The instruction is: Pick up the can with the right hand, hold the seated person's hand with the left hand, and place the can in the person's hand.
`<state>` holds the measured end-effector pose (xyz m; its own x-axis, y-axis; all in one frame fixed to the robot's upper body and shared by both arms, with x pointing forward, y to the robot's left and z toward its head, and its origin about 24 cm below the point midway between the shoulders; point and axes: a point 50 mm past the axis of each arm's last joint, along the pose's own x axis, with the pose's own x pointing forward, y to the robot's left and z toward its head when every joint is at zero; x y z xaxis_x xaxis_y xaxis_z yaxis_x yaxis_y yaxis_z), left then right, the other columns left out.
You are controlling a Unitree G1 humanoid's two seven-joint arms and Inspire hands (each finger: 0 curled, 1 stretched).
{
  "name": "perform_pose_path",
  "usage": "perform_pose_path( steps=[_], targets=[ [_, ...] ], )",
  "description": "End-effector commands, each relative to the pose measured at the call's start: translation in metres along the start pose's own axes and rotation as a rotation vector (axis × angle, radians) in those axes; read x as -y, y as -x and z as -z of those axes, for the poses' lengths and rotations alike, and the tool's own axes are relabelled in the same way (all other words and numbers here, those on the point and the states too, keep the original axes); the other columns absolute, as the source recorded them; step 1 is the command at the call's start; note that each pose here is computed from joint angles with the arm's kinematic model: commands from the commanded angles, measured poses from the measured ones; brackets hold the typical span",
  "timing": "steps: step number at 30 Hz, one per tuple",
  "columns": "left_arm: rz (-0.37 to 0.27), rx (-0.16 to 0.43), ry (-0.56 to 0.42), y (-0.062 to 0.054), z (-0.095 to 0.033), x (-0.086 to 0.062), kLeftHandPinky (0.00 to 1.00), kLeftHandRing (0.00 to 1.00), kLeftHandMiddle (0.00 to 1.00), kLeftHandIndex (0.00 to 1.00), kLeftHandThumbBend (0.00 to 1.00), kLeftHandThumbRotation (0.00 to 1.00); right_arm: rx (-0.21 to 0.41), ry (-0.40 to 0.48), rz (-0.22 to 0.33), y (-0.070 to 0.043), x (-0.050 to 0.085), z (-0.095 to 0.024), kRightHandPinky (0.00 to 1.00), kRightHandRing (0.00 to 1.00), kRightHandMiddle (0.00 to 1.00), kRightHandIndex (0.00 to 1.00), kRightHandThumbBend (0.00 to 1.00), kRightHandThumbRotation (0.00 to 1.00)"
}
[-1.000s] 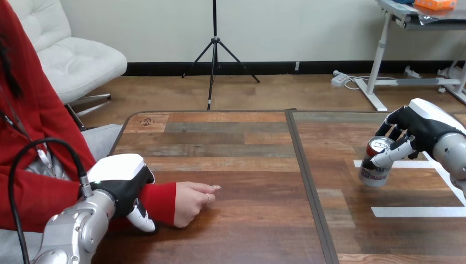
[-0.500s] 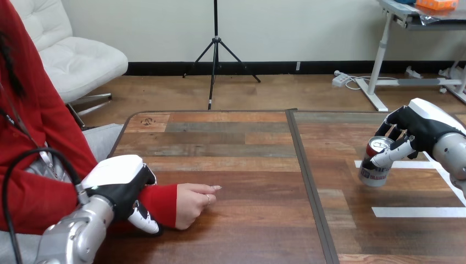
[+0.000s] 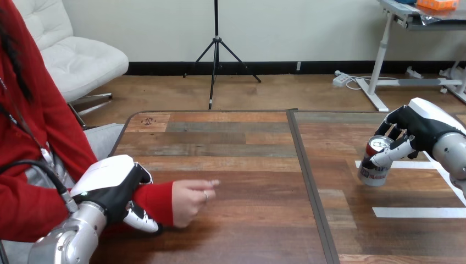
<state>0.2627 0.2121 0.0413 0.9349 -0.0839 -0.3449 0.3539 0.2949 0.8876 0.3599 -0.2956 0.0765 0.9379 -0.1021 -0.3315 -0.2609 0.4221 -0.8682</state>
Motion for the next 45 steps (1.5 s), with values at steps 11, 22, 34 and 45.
perform_pose_path(
  steps=[11, 22, 34, 45],
  targets=[
    [-0.304, 0.203, 0.185, 0.012, -0.046, -0.054, 0.16, 0.22, 0.30, 0.33, 0.65, 0.00, 0.199, -0.056, 0.163, -0.008, 0.044, -0.059, 0.31, 0.34, 0.40, 0.48, 0.71, 0.00],
    [-0.400, 0.264, 0.233, 0.019, -0.057, -0.070, 0.16, 0.21, 0.29, 0.33, 0.65, 0.00, 0.249, -0.050, 0.170, -0.009, 0.045, -0.074, 0.31, 0.34, 0.40, 0.48, 0.71, 0.00],
    [-0.461, 0.303, 0.243, 0.023, -0.066, -0.084, 0.15, 0.21, 0.28, 0.32, 0.65, 0.00, 0.301, -0.066, 0.169, -0.009, 0.048, -0.088, 0.31, 0.34, 0.40, 0.48, 0.70, 0.00],
    [-0.509, 0.355, 0.249, 0.024, -0.073, -0.092, 0.14, 0.20, 0.27, 0.31, 0.65, 0.00, 0.334, -0.052, 0.184, -0.009, 0.051, -0.103, 0.30, 0.33, 0.39, 0.48, 0.71, 0.00]
  ],
)
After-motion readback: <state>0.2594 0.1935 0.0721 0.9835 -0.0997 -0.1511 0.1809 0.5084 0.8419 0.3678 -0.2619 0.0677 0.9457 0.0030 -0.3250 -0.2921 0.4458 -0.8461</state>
